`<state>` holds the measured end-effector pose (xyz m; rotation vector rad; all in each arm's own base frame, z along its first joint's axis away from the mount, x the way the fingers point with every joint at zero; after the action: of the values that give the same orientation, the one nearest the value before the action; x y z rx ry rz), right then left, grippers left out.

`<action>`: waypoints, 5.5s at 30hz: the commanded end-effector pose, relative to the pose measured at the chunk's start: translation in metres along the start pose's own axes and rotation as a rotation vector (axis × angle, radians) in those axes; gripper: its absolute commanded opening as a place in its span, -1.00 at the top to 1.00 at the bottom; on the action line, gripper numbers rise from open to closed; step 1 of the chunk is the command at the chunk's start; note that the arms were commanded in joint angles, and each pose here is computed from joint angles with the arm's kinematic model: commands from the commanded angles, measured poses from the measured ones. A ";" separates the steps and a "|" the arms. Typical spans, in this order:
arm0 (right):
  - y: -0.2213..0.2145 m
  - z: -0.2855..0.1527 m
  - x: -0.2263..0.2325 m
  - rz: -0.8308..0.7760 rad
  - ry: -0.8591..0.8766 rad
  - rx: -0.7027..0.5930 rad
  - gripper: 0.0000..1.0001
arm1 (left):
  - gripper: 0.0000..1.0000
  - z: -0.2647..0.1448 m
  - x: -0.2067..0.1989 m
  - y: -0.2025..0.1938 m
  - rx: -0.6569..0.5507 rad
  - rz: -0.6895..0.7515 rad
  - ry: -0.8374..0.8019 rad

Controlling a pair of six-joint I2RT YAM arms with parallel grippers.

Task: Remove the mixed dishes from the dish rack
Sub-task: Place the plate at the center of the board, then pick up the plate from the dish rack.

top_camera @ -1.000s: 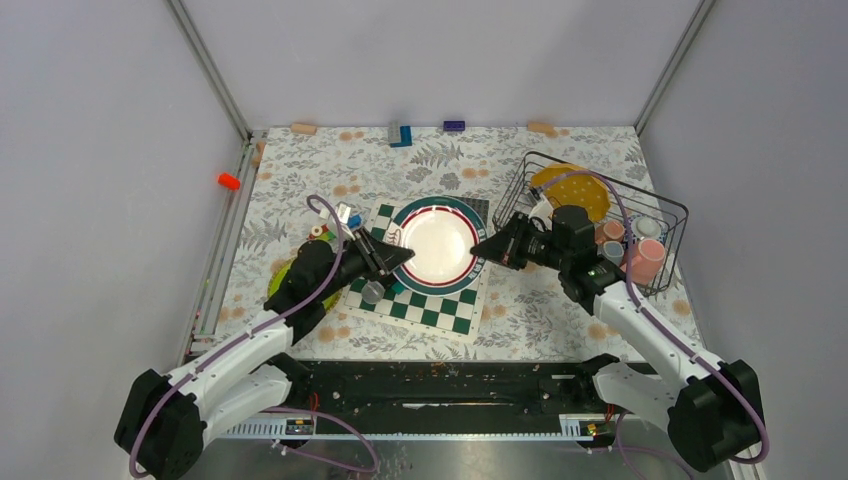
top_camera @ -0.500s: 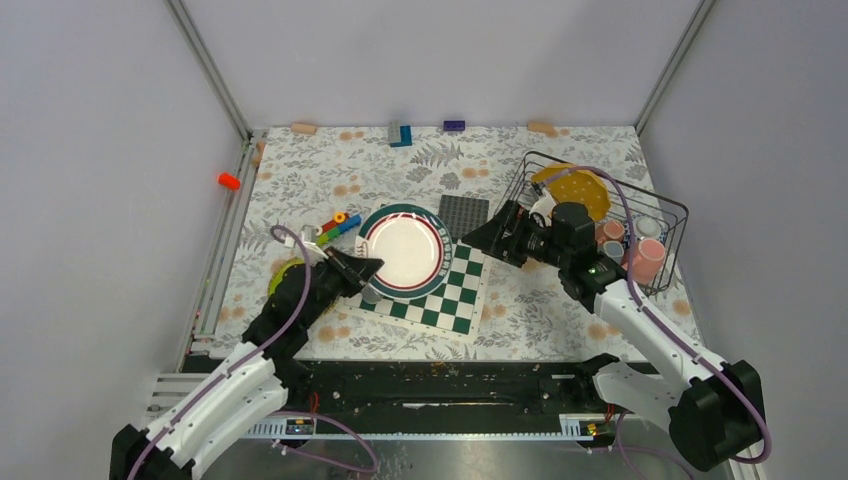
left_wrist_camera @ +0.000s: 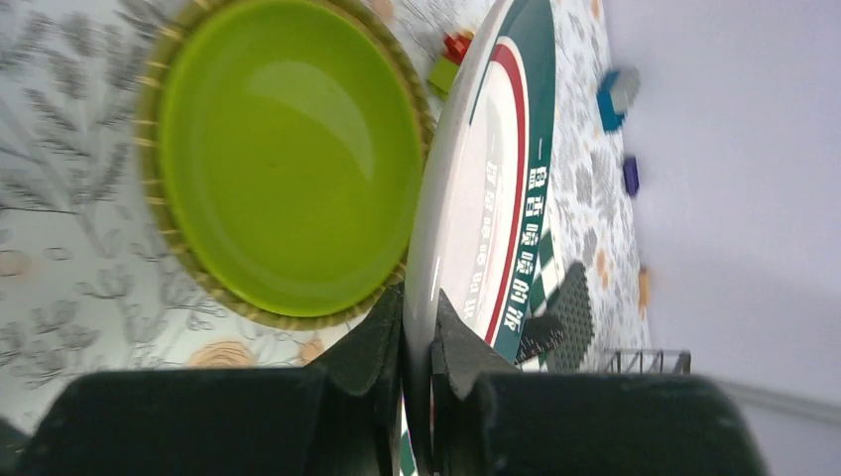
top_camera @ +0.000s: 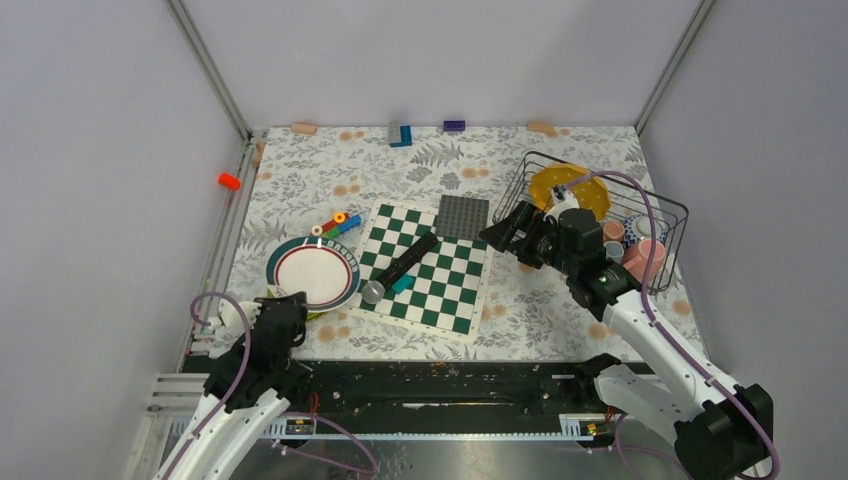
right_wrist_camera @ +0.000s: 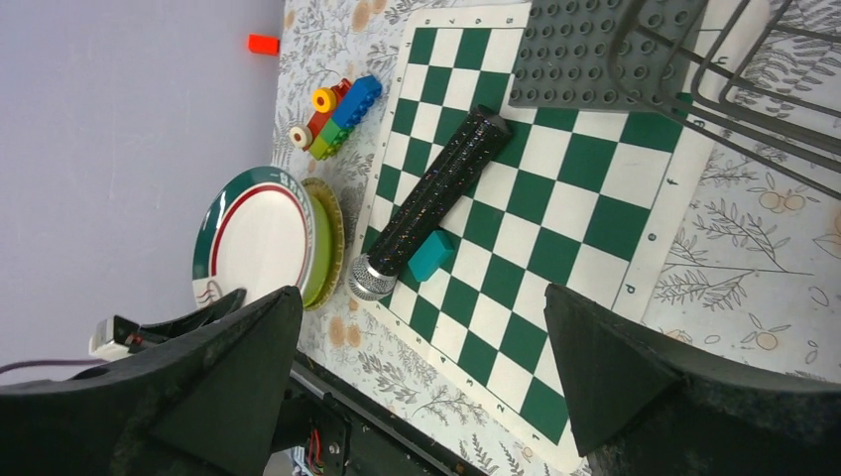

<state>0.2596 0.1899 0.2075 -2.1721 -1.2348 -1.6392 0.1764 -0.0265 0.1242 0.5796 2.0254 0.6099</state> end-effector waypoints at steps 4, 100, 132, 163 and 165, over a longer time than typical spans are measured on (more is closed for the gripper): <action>0.010 -0.002 0.013 -0.031 0.017 -0.032 -0.99 | 1.00 -0.012 0.030 0.044 -0.198 -0.144 0.137; 0.166 -0.028 -0.034 -1.796 -0.350 0.373 -0.99 | -0.98 -0.021 -0.169 -0.059 0.209 0.785 -0.833; 0.267 0.035 -0.116 -1.573 -0.471 0.297 -0.53 | -0.97 0.015 -0.153 -0.063 0.206 0.832 -0.649; 0.279 -0.003 -0.076 -1.708 -0.529 0.120 1.00 | -0.98 0.015 -0.152 -0.068 0.225 0.823 -0.663; 0.285 -0.006 -0.066 -1.716 -0.538 0.077 1.00 | -0.97 0.014 -0.152 -0.068 0.224 0.821 -0.665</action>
<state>0.4279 -0.0249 0.1744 -1.2020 -3.4978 -0.8011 0.2418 -0.1646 0.1491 1.6210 1.2379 0.5188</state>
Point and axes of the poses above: each gripper's point midway between its finger pads, its own z axis out along the fingers, its own x axis along the line the jaws close on, y = z × x, the point moved 1 cm from there along -z, back along the fingers, and after that the axes turned 15 degrees about z, right-handed, at the moved point
